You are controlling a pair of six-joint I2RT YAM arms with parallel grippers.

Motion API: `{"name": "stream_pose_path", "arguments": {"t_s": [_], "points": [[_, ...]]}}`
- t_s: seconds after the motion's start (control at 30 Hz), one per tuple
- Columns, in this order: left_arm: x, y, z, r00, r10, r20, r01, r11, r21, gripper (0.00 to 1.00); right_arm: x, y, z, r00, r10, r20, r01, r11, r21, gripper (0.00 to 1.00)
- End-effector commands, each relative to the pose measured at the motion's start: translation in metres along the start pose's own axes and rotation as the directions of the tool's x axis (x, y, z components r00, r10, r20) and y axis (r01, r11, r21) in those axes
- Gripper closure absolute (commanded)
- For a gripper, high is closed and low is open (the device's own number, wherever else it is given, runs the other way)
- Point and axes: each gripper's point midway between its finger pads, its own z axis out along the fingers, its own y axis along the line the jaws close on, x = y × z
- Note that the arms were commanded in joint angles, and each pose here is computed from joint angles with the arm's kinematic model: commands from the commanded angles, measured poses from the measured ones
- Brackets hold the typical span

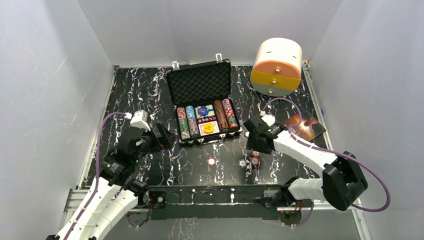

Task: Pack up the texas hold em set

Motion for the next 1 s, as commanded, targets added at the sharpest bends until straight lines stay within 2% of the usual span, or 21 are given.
{"name": "stream_pose_path", "arguments": {"t_s": [0.0, 0.43, 0.67, 0.97], "points": [[-0.002, -0.006, -0.001, 1.0, 0.013, 0.008, -0.013, 0.999, 0.032, 0.02, 0.013, -0.008, 0.006, 0.997, 0.064, -0.047, -0.063, 0.998, 0.031, 0.37], [-0.002, -0.006, -0.001, 1.0, 0.011, 0.01, -0.011, 0.999, 0.034, 0.02, 0.044, -0.015, 0.023, 0.985, 0.076, -0.158, -0.067, 0.996, 0.064, 0.33], [0.0, -0.001, 0.003, 1.0, 0.007, 0.003, -0.007, 1.0, 0.008, 0.02, 0.054, -0.01, 0.031, 0.978, 0.043, -0.206, -0.033, 0.998, 0.051, 0.36], [0.001, 0.0, 0.005, 1.0, 0.008, -0.008, -0.008, 1.0, -0.004, 0.02, 0.065, -0.013, 0.03, 0.967, 0.016, -0.255, -0.006, 0.999, 0.042, 0.49]]}}
